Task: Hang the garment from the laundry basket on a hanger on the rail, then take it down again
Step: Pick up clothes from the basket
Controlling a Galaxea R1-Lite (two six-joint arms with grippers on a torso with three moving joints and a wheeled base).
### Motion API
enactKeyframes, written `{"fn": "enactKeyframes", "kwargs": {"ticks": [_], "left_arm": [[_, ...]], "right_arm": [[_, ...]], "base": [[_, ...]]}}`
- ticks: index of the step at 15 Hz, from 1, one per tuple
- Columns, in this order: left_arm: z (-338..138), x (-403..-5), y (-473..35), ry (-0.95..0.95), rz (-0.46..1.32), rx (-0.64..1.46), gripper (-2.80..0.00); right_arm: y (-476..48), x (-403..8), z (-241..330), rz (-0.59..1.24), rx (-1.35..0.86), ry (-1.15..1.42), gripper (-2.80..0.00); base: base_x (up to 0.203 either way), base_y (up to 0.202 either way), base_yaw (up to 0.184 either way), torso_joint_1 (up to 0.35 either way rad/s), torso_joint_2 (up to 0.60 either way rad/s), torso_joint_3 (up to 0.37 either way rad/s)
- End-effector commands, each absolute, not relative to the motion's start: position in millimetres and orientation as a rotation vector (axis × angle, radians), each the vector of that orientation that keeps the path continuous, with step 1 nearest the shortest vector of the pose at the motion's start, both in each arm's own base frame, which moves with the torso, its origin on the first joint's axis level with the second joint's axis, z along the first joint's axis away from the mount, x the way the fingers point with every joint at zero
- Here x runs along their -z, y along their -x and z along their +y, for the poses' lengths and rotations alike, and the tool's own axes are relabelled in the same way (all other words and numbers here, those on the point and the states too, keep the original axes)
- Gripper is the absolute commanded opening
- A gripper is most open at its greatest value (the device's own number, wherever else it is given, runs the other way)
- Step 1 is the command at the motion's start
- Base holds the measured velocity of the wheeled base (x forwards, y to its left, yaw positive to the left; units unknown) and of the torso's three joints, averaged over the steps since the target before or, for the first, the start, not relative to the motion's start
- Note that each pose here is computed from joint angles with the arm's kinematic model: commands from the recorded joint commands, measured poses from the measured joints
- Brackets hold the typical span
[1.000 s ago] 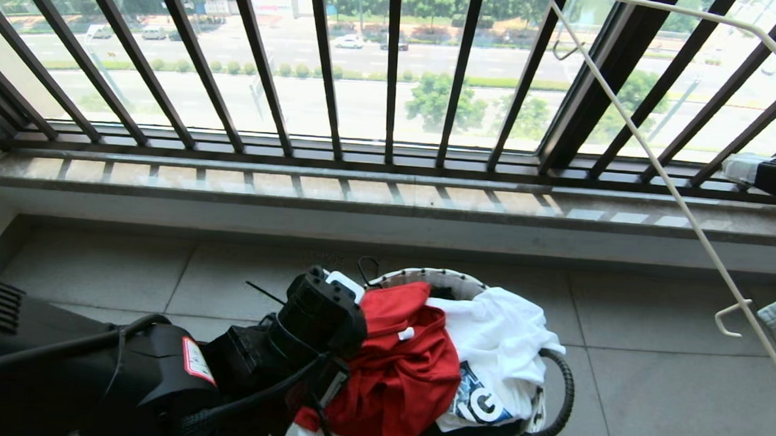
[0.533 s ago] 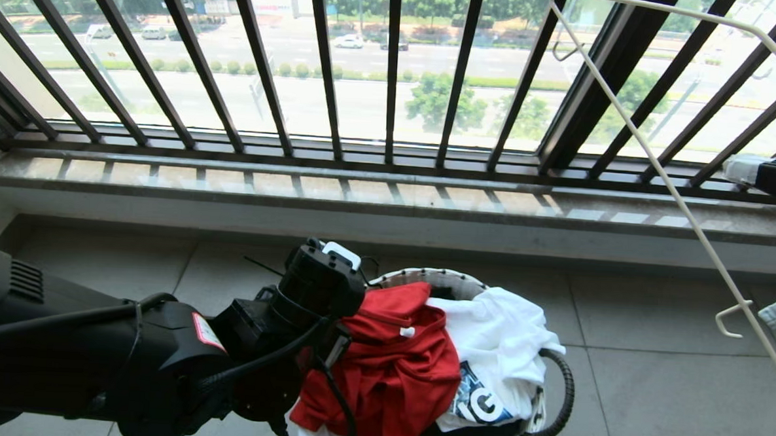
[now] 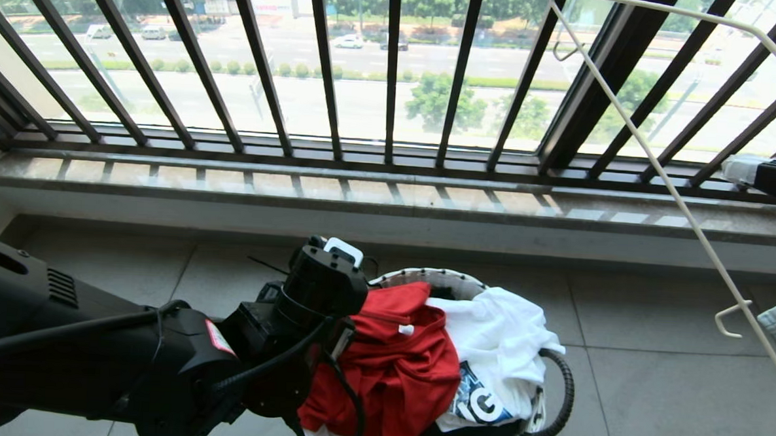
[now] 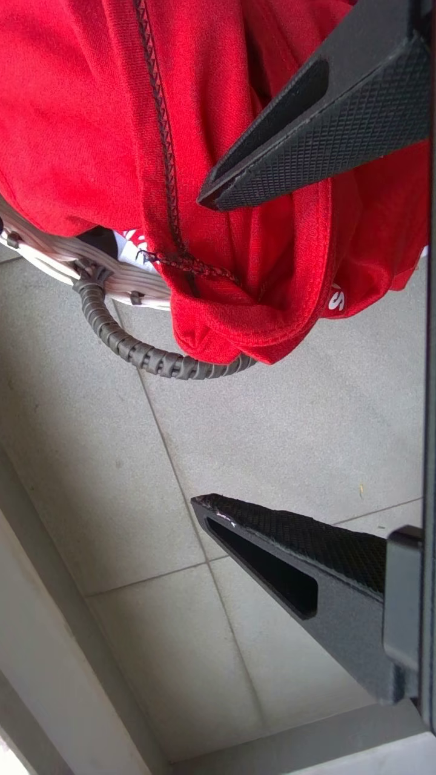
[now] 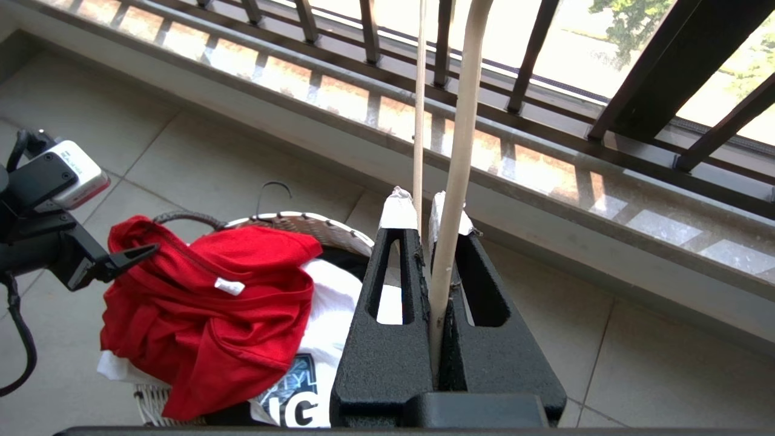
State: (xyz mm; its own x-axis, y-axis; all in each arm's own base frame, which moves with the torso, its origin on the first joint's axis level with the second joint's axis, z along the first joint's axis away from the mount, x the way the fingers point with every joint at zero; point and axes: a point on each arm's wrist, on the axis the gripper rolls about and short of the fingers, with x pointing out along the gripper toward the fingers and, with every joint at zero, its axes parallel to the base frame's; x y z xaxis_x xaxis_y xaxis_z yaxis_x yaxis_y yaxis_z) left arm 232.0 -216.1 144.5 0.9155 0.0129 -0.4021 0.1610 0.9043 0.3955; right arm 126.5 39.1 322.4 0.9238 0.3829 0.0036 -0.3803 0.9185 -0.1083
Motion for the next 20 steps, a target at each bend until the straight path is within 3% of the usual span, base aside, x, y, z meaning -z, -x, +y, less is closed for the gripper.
{"fn": "enactKeyframes", "kwargs": {"ticks": [1,20], "left_arm": [[-211.9,-140.1,-227.8,-0.462,0.424,0.077,0.00],[-201.4,-130.7,-240.8,-0.509,0.457,0.044,0.00]], "right_arm": [[-126.9,-322.3,39.3,-0.025,-0.394,0.107,-2.80],[-127.6,-322.0,39.4,-0.023,-0.394,0.107,-2.80]], "base": [[0.000,0.000,0.000,0.000,0.00,0.000],[0.000,0.000,0.000,0.000,0.00,0.000]]}}
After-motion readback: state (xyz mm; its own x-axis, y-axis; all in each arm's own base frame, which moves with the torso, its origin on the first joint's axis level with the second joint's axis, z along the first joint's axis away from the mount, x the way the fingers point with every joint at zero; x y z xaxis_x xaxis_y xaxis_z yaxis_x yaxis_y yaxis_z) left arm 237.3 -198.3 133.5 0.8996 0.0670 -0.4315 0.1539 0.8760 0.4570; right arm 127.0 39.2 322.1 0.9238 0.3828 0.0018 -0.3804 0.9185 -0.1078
